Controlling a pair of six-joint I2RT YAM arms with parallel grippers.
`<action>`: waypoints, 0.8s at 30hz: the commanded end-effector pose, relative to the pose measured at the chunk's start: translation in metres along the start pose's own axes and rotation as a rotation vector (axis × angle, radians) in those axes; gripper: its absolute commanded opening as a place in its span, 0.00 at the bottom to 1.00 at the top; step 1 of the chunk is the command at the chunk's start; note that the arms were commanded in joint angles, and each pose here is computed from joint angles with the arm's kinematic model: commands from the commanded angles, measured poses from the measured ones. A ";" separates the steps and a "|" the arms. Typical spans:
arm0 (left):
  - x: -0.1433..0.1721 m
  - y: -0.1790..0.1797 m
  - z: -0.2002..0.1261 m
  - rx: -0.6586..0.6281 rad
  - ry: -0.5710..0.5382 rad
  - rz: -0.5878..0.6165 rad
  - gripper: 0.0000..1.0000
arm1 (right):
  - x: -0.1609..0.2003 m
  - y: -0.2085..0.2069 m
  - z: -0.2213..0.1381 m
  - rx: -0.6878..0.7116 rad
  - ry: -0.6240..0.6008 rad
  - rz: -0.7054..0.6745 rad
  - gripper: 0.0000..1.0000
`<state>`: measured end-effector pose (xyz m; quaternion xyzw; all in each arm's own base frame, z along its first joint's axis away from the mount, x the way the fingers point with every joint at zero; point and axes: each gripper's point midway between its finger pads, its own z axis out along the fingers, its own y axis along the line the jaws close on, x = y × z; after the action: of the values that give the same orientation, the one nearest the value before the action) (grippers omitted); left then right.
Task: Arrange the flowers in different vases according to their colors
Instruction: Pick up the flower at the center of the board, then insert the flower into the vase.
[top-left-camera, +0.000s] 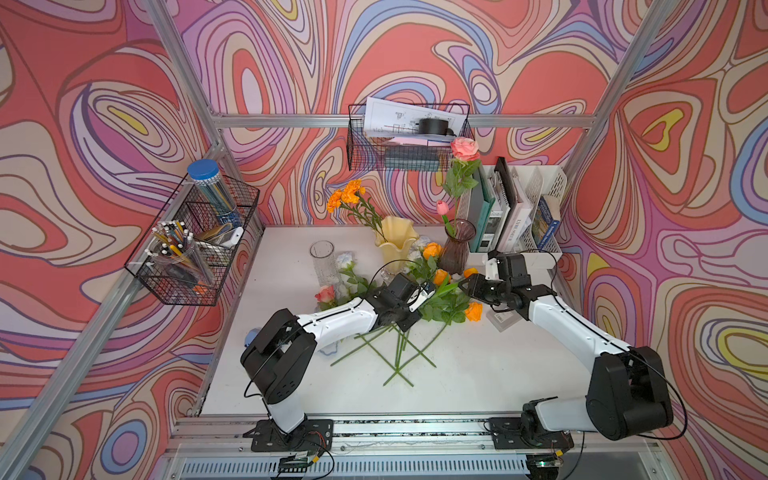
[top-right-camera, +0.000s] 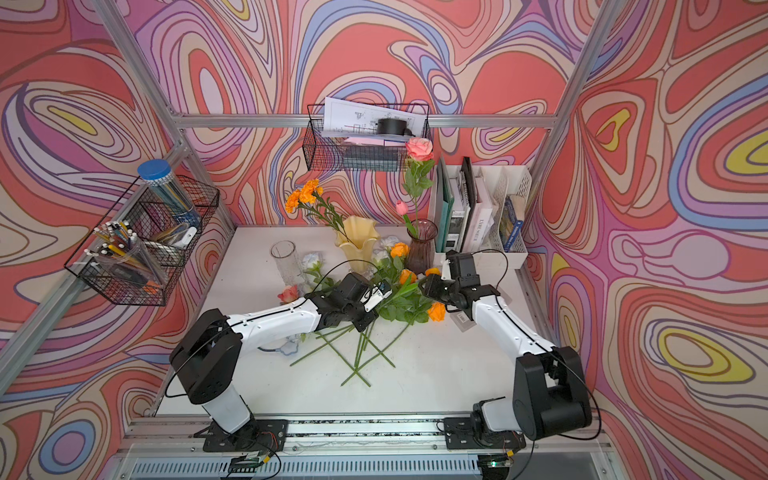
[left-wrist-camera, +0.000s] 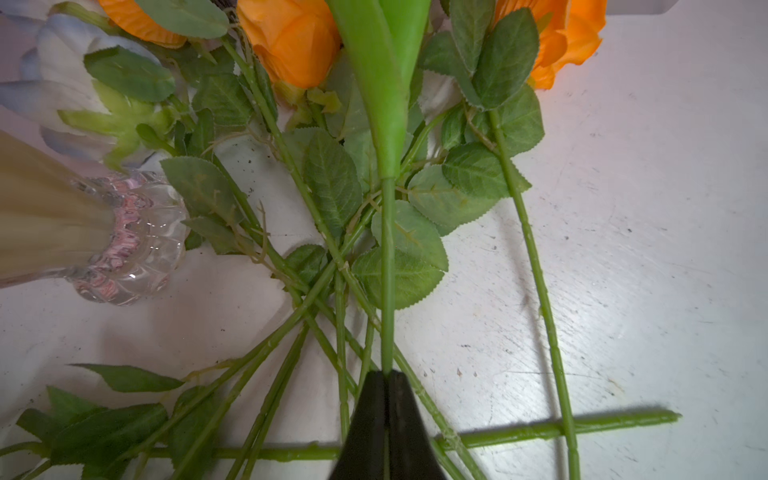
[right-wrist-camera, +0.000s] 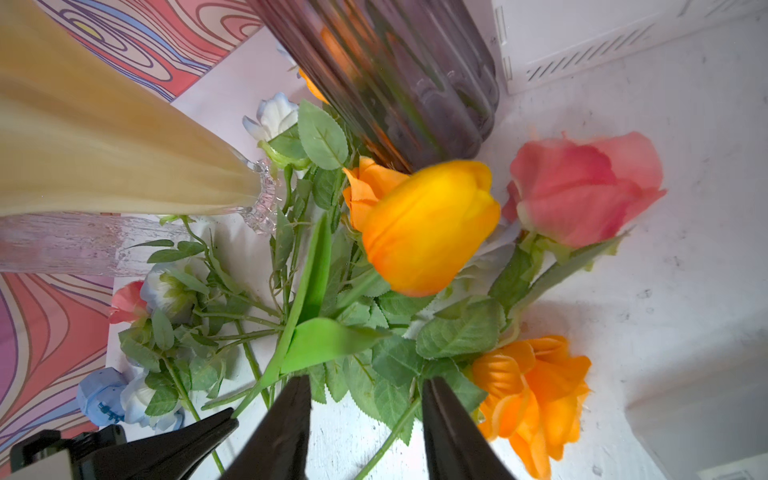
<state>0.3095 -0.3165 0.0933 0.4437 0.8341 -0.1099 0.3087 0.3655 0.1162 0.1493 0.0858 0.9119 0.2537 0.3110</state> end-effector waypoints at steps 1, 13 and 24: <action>0.001 -0.004 -0.015 0.013 -0.034 -0.030 0.00 | -0.020 0.018 -0.033 -0.035 -0.081 -0.059 0.48; -0.048 0.005 -0.106 -0.035 -0.342 -0.101 0.00 | 0.015 0.104 -0.138 -0.436 -0.102 -0.294 0.56; -0.142 0.058 -0.263 -0.321 -0.868 -0.106 0.00 | 0.023 0.094 -0.116 -0.449 -0.087 -0.262 0.55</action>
<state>0.2928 -0.2738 0.3379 0.3097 0.7020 -0.1876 0.6133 0.2716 0.1532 0.2659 -0.0890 0.8284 0.3926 0.3894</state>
